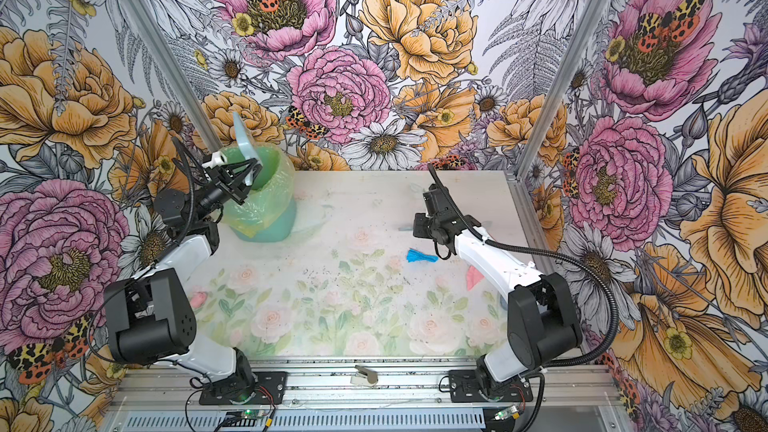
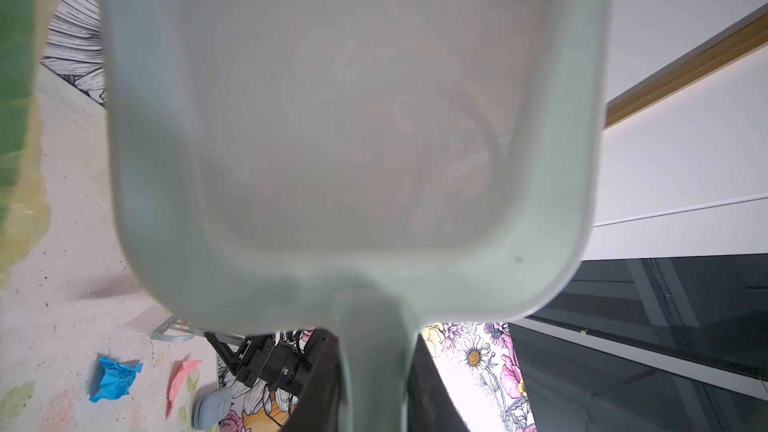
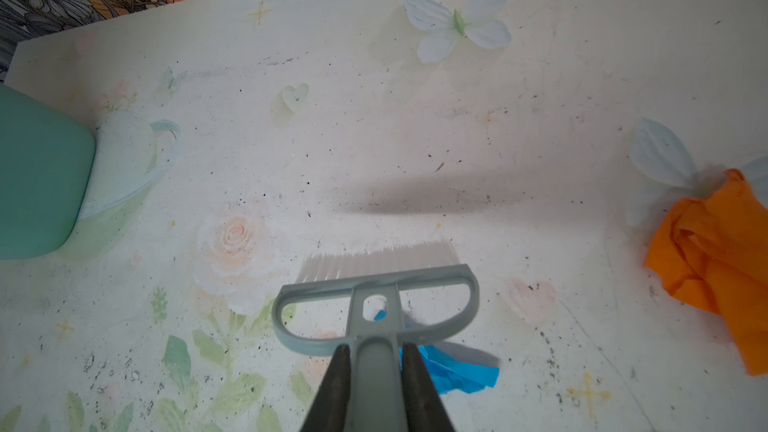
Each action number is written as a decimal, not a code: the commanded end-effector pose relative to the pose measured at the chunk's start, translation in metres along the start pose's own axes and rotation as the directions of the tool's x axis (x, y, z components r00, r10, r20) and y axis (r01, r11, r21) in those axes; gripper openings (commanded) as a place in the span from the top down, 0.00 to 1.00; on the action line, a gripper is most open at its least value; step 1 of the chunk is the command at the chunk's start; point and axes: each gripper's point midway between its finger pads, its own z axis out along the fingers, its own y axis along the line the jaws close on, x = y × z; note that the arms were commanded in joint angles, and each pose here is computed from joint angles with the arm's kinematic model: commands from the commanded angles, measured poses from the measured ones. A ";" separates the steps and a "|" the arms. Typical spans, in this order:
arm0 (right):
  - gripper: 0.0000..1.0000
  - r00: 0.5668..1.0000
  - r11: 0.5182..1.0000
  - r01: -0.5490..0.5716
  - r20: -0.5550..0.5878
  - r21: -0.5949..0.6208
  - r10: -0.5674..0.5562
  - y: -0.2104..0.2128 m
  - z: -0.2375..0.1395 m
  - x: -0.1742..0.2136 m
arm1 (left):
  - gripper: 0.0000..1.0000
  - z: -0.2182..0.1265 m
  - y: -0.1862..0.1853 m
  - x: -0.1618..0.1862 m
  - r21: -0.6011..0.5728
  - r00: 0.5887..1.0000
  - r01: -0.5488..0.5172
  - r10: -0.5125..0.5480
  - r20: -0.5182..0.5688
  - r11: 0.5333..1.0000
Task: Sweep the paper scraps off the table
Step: 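Tip the dustpan over the green bin with the left gripper, then lower the dustpan with the left while the right brushes toward the pink scrap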
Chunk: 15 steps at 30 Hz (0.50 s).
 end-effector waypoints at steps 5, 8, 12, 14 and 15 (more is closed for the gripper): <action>1.00 0.999 1.000 0.018 0.032 -0.003 -0.018 -0.001 -0.005 -0.009 | 0.92 -0.008 -0.004 0.006 -0.118 0.990 -0.137 0.141 0.030 0.983; 1.00 0.999 0.999 0.032 0.042 -0.001 -0.032 0.000 -0.008 -0.011 | 0.92 -0.012 0.007 0.011 -0.227 0.980 -0.185 0.197 0.032 0.956; 1.00 0.999 0.999 0.031 0.040 0.028 -0.032 -0.006 -0.015 -0.012 | 0.91 -0.019 0.016 0.022 -0.429 0.938 -0.316 0.345 -0.010 0.846; 1.00 0.999 0.997 0.051 0.013 0.053 -0.052 -0.009 -0.020 -0.010 | 0.91 -0.018 0.021 0.031 -0.508 0.913 -0.372 0.404 -0.049 0.777; 1.00 0.998 0.995 0.061 -0.005 0.081 -0.061 -0.014 -0.023 -0.009 | 0.91 -0.017 0.023 0.036 -0.531 0.902 -0.393 0.426 -0.067 0.751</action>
